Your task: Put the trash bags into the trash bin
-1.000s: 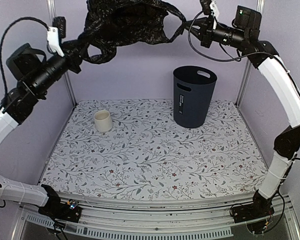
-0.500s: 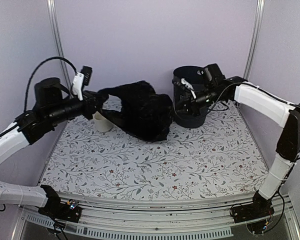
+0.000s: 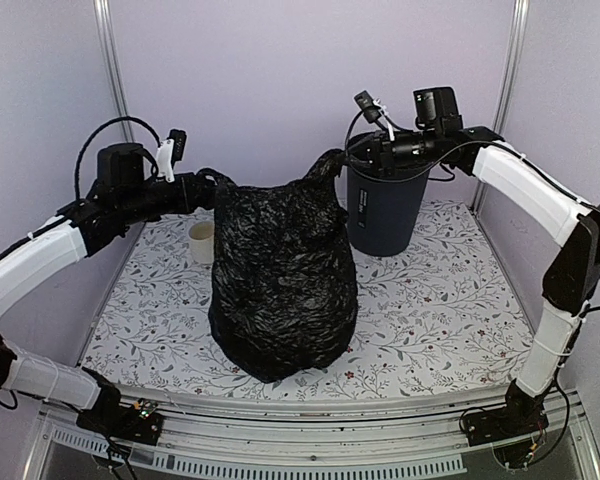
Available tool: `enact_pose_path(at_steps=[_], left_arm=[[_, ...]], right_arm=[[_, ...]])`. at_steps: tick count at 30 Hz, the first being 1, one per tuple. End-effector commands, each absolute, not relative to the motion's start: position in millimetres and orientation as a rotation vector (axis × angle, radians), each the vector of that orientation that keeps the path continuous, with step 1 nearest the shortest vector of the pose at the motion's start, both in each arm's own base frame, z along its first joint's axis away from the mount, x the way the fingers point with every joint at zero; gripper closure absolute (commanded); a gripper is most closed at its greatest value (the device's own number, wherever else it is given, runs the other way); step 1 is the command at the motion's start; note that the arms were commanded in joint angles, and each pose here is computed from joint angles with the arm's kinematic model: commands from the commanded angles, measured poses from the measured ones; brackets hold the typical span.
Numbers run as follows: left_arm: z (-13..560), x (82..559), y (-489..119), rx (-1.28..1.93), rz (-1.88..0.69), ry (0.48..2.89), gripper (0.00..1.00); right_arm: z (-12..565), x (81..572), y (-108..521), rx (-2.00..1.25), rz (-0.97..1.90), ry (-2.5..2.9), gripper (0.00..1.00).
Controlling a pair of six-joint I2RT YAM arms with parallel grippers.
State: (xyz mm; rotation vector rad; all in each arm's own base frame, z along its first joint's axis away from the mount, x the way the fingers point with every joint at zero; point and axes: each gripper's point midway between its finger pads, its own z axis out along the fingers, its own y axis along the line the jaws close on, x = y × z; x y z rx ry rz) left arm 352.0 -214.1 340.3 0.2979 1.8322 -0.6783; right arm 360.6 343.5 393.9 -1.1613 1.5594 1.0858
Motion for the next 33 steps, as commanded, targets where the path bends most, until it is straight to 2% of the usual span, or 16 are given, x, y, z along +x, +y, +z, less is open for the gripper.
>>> enact_pose_path(at_steps=[1,6,9,11,14,17,19,21,23,25,27,28,30,31,33], left_arm=[[327.3,386.5,-192.2,0.176,-0.781,1.874,1.00],[359.0,444.0,-180.6,0.194,-0.787,1.851,1.00],[424.9,450.8,-188.0,0.291,-0.779,1.727,1.00],[492.6,432.3,-194.3,0.374,-0.787,1.578,1.00],[575.4,383.8,-203.3,0.448,-0.689,1.395,1.00],[626.8,313.6,-222.8,0.515,-0.514,1.202,1.00],[631.7,285.5,-224.9,0.521,-0.449,1.134,1.00],[606.3,291.2,-216.5,0.464,-0.393,1.158,1.00],[550.1,318.4,-209.1,0.400,-0.280,1.235,1.00],[454.8,360.4,-208.5,0.329,-0.198,1.380,1.00],[331.2,401.7,-212.7,0.271,-0.261,1.668,1.00],[281.7,409.2,-224.2,0.296,-0.336,1.814,1.00],[226.5,399.7,-237.8,0.321,-0.423,2.033,1.00],[225.6,386.5,-243.4,0.339,-0.464,2.043,1.00],[272.4,346.6,-254.2,0.413,-0.543,1.901,1.00]], right_arm=[[346.4,428.5,345.6,-0.963,0.966,1.770,0.98],[352.3,485.0,342.5,-0.945,0.836,1.724,0.98],[426.8,490.2,333.2,-0.939,0.696,1.527,0.99],[504.3,468.0,321.3,-0.931,0.581,1.307,0.99],[591.2,414.5,315.1,-0.937,0.445,1.043,0.99],[636.0,359.9,318.5,-0.972,0.407,0.893,0.99],[639.0,339.4,327.7,-1.003,0.408,0.876,0.99],[610.1,349.5,344.0,-1.045,0.413,0.958,0.99],[546.5,393.2,360.5,-1.052,0.381,1.145,0.99],[440.5,449.4,368.9,-1.022,0.283,1.386,0.99],[327.9,482.2,365.2,-1.026,0.172,1.585,0.99],[276.2,483.6,365.1,-1.077,0.165,1.691,0.99],[214.1,458.0,364.9,-1.172,0.281,1.870,0.99],[206.9,435.4,365.1,-1.215,0.377,1.902,0.99],[232.5,378.5,365.0,-1.311,0.606,1.834,0.99]])
